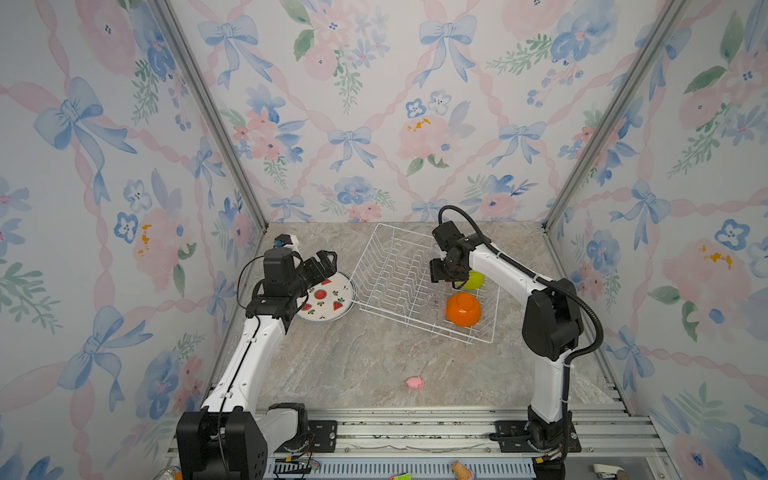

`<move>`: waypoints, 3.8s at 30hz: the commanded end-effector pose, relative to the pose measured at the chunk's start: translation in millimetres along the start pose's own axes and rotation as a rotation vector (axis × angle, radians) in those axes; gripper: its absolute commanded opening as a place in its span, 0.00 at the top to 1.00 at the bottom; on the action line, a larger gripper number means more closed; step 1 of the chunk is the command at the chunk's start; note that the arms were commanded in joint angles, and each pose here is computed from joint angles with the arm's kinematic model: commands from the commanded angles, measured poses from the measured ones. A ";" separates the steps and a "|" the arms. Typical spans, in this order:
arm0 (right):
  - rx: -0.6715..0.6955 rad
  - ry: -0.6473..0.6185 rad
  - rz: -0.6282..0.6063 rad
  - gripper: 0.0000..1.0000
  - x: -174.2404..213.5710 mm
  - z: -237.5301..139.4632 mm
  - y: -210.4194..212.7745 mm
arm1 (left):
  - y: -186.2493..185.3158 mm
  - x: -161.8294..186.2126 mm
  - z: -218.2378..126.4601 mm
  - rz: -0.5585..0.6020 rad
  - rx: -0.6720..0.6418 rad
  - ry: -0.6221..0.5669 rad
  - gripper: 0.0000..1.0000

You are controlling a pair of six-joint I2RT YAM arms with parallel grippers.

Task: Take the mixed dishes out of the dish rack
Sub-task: 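Lower the right gripper onto a clear plastic cup in the rack and grasp it, then lift the clear cup from the rack with the right gripper while the left approaches, then close the left gripper on the clear cup held by the right gripper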

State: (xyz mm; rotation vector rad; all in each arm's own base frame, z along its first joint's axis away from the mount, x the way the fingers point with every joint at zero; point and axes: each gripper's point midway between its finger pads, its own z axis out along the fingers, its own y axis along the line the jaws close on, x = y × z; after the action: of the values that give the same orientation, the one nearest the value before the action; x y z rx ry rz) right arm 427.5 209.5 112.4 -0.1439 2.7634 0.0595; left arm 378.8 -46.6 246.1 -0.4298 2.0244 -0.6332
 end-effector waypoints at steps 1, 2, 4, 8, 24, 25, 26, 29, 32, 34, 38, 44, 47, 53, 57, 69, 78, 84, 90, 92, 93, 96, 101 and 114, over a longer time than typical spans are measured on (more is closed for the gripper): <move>0.003 -0.006 -0.013 0.46 -3.4 -5.3 3.7 | 2.5 2.7 1.1 -0.012 -0.005 -0.001 0.02; 0.001 -0.010 -0.011 0.47 -4.0 -6.8 3.7 | 2.1 3.1 1.6 -0.012 -0.003 0.002 0.02; -0.011 -0.021 -0.004 0.49 -6.2 -10.5 4.7 | 2.5 3.4 1.7 -0.014 -0.003 0.003 0.02; -0.032 -0.037 0.017 0.54 -9.6 -17.7 6.7 | 3.7 4.0 1.3 -0.014 -0.009 0.000 0.02; -0.178 -0.103 0.117 0.58 -18.2 -43.5 9.1 | -1.1 6.4 3.2 -0.032 0.024 0.011 0.02; -0.193 -0.108 0.123 0.58 -18.9 -46.0 9.7 | -1.7 6.2 3.5 -0.033 0.030 0.011 0.02; -0.206 -0.112 0.131 0.58 -19.7 -47.3 10.5 | -2.5 6.4 3.9 -0.036 0.035 0.012 0.02; -0.248 -0.121 0.162 0.58 -22.6 -52.1 10.5 | -6.9 8.7 6.6 -0.040 0.066 0.022 0.02; -0.292 -0.136 0.189 0.60 -26.5 -59.0 12.1 | -10.6 8.2 8.0 -0.051 0.089 0.024 0.02; -0.331 -0.139 0.209 0.60 -28.6 -64.0 15.6 | -12.9 8.3 9.3 -0.061 0.104 0.027 0.02; -0.428 -0.158 0.254 0.60 -37.3 -79.1 23.7 | -17.9 10.3 11.9 -0.088 0.143 0.035 0.02; -0.517 -0.237 0.286 0.60 -53.4 -109.4 28.1 | -26.5 12.8 18.0 -0.128 0.203 0.048 0.02; -0.589 -0.261 0.339 0.60 -63.2 -124.8 30.3 | -36.9 10.5 19.4 -0.116 0.233 0.037 0.02; -0.741 -0.325 0.378 0.61 -84.9 -158.8 41.6 | -67.4 4.6 22.2 -0.094 0.311 0.009 0.02; -0.810 -0.351 0.390 0.61 -93.4 -176.7 47.6 | -91.5 9.8 29.8 -0.058 0.355 0.035 0.02; -0.931 -0.405 0.427 0.61 -102.4 -207.7 53.3 | -161.0 25.6 45.3 0.017 0.535 0.087 0.11; -1.008 -0.400 0.429 0.62 -104.2 -219.7 62.7 | -204.9 23.4 44.1 0.079 0.667 0.082 0.21; -1.032 -0.385 0.412 0.62 -101.4 -221.9 69.3 | -219.7 23.7 50.3 0.096 0.712 0.086 0.22; -1.047 -0.369 0.406 0.62 -98.5 -222.8 71.5 | -234.2 23.7 59.3 0.094 0.766 0.108 0.30; -1.054 -0.364 0.403 0.62 -97.7 -223.4 72.6 | -240.5 23.5 61.2 0.094 0.793 0.117 0.33; -1.056 -0.360 0.403 0.62 -97.0 -222.9 73.6 | -244.7 23.3 61.1 0.096 0.812 0.119 0.34; -1.071 -0.344 0.402 0.61 -96.8 -221.1 76.2 | -255.6 26.0 60.0 0.105 0.864 0.131 0.41; -1.125 -0.314 0.408 0.61 -97.8 -219.7 82.9 | -264.8 33.6 61.4 0.116 0.897 0.153 0.53; -1.154 -0.291 0.409 0.61 -97.9 -215.4 88.6 | -263.6 37.9 66.9 0.124 0.886 0.148 0.75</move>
State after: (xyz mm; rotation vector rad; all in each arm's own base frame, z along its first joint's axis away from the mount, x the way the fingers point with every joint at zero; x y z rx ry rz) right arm 436.6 285.0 341.7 0.2094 2.1164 1.5495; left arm 425.7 -293.3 346.9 0.2663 1.6850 -1.4199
